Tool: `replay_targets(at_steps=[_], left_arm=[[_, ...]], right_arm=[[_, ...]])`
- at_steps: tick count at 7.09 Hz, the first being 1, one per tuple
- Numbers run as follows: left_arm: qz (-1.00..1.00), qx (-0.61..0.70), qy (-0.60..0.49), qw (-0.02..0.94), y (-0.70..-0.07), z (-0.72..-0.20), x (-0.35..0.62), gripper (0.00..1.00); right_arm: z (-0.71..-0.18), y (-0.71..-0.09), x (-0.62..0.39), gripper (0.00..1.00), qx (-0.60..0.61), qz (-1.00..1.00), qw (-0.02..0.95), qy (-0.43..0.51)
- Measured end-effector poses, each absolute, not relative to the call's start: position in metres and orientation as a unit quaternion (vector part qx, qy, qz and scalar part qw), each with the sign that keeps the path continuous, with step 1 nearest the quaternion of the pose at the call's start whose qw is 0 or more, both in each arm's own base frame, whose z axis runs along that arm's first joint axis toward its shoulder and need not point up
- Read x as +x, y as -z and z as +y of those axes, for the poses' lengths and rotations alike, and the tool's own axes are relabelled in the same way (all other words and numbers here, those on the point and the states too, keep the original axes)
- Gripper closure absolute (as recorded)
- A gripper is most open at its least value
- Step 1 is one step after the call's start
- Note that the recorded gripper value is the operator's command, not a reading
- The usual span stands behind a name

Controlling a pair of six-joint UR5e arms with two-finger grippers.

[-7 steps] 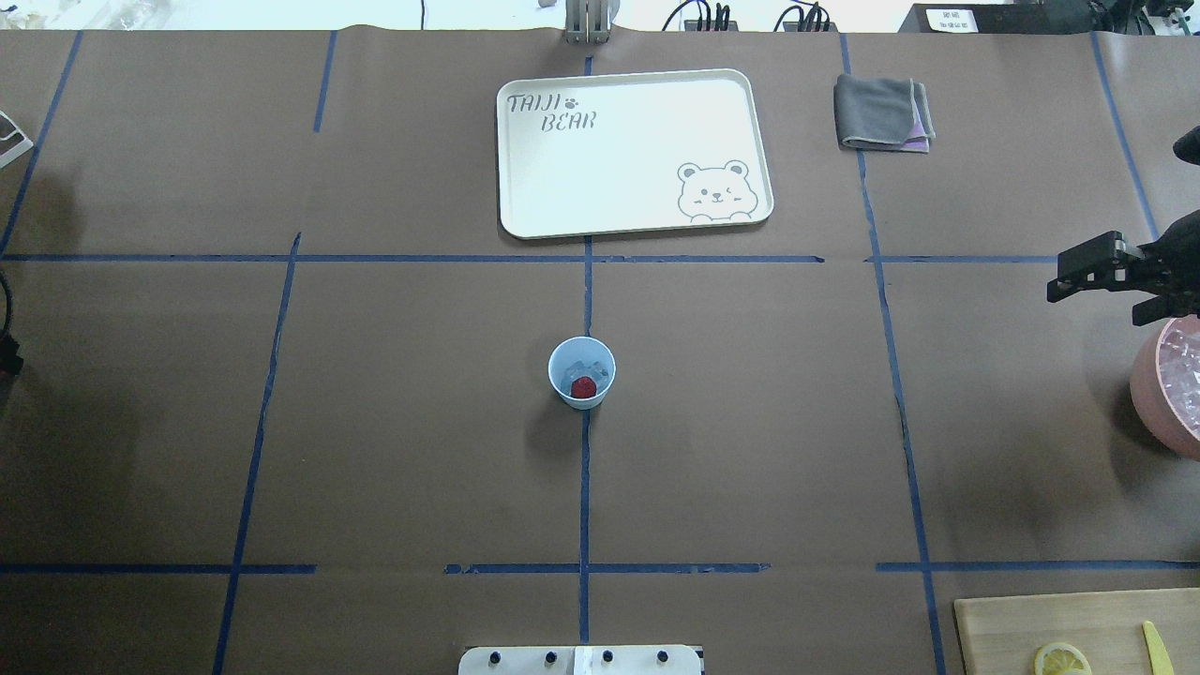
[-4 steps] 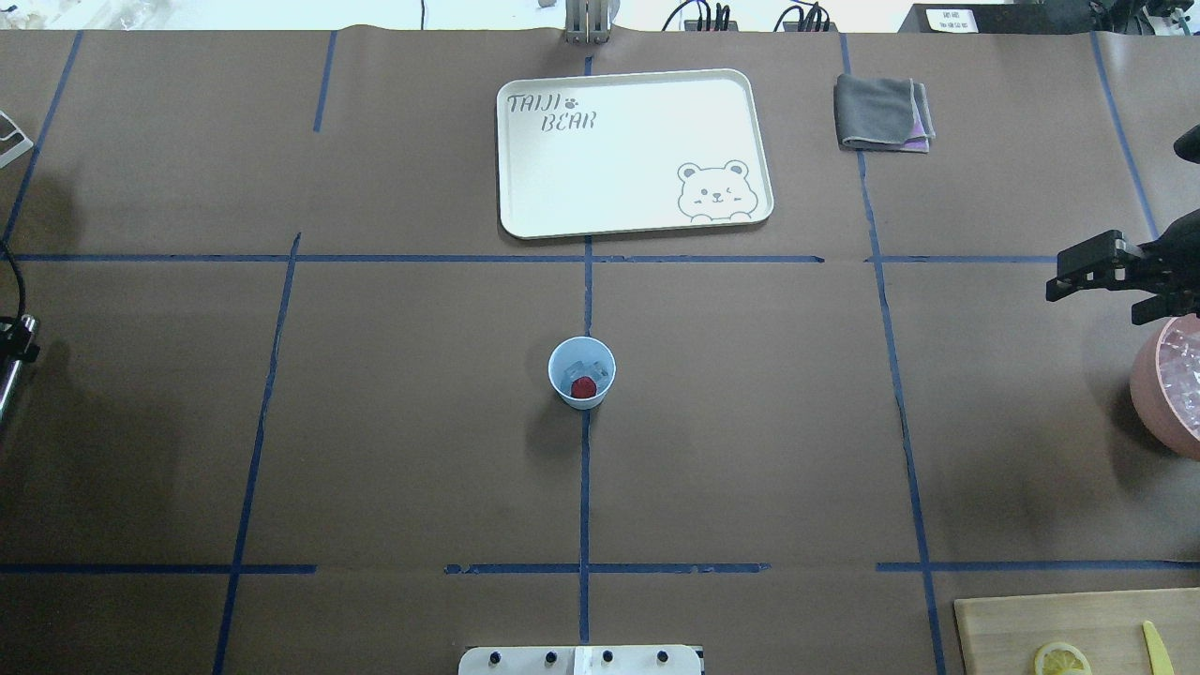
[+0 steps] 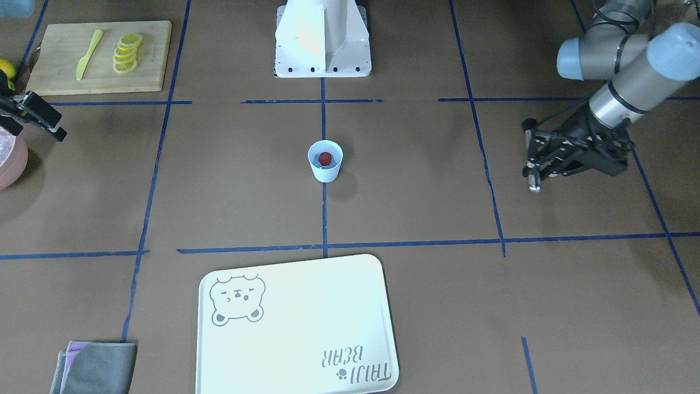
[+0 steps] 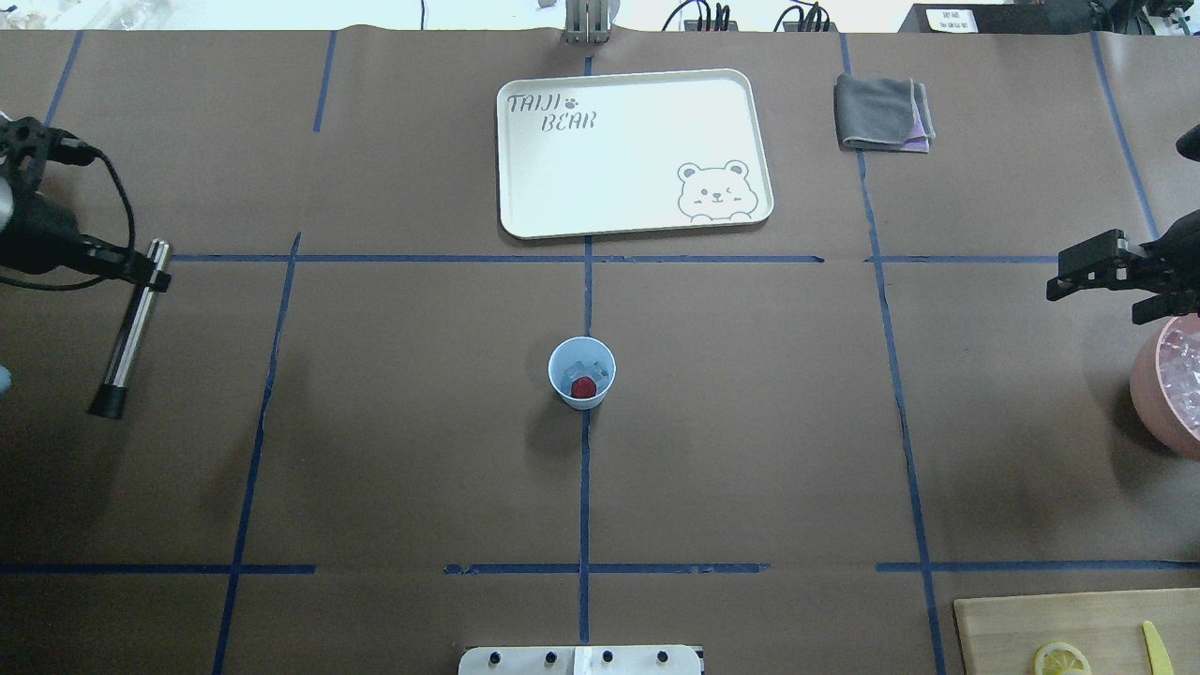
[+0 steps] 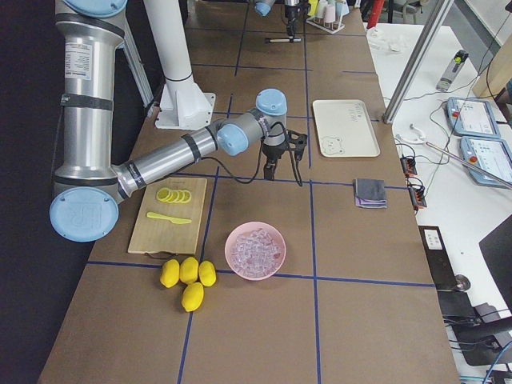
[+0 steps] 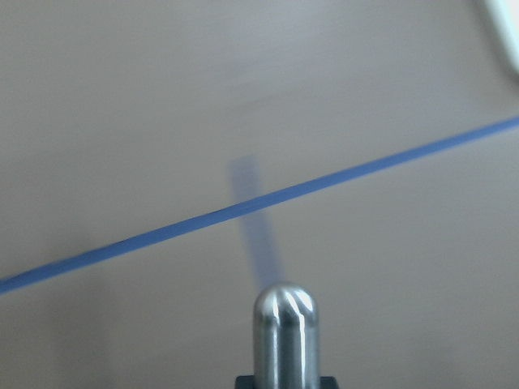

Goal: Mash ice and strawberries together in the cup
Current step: 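Carry the muddler with the left gripper over the blue cup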

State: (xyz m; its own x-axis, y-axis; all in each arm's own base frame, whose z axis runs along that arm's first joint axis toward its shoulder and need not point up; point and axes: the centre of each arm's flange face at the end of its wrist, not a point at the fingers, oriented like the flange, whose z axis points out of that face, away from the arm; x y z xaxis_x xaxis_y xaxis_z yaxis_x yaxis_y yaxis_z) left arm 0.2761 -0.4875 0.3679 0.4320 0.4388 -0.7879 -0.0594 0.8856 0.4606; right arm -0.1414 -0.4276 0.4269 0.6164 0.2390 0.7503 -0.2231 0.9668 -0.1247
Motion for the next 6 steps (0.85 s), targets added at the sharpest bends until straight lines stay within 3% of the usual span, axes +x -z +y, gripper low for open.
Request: replay_targets(at_steps=[3,6], left_arm=[[0.562,0.293,-0.239,0.735,-0.19,-0.439,0.381,0.99],[0.52,0.458,-0.253,0.675,-0.109,-0.396,0.444,1.0]], right_arm=[[-0.43,-0.427,-0.139,0.0,-0.014,-0.424,0.896,-0.129],[-0.431,-0.427,-0.139,0.0,-0.016,-0.426,0.895,-0.128]])
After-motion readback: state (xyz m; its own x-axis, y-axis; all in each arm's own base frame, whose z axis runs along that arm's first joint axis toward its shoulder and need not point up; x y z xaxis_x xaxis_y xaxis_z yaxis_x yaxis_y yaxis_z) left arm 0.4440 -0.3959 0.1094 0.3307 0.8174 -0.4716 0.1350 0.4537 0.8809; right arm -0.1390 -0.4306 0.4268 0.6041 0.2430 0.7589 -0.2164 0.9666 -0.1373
